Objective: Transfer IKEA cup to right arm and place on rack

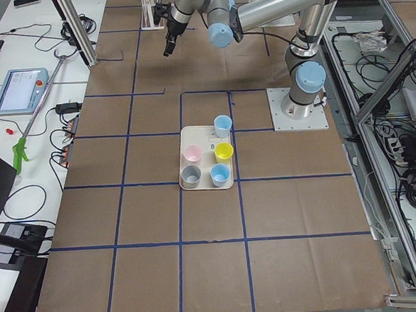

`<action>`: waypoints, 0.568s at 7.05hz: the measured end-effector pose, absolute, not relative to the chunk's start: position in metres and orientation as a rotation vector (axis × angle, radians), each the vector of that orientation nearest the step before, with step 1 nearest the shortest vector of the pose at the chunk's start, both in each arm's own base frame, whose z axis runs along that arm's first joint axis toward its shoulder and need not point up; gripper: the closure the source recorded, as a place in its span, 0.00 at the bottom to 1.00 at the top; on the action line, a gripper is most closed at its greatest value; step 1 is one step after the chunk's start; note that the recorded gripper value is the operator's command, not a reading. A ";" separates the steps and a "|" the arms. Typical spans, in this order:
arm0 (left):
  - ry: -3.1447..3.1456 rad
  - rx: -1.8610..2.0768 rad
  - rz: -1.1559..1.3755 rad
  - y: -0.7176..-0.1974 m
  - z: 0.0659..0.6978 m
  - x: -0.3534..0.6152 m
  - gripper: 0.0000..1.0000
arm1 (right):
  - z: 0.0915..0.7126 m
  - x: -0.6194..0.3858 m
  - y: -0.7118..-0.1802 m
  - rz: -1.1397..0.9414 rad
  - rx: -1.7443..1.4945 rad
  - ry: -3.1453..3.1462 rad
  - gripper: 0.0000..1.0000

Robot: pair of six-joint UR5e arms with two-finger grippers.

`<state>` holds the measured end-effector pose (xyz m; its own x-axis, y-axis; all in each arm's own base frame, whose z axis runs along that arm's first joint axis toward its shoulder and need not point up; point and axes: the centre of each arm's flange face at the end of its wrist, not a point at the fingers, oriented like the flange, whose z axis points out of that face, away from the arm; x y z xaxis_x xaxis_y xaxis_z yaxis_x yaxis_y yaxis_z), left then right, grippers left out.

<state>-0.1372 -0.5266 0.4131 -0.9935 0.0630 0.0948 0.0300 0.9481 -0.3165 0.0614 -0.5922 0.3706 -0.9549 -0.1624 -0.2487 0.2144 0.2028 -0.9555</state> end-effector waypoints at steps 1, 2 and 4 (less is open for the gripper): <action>-3.024 -0.051 0.341 -0.533 0.426 -0.136 0.00 | 0.367 0.046 -0.592 -1.903 0.014 2.181 0.83; -3.066 -0.037 0.222 -0.537 0.435 -0.133 0.00 | 0.356 0.036 -0.593 -1.979 -0.008 2.163 0.83; -3.136 -0.032 0.078 -0.533 0.445 -0.128 0.00 | 0.325 0.030 -0.597 -2.063 -0.022 2.129 0.83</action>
<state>-0.1283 -0.5328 0.4447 -0.9998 0.0204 0.0035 0.0202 0.9986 -0.0494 0.0296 -0.5969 0.3251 -0.9843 -0.1330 -0.1162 0.1120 0.0388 -0.9930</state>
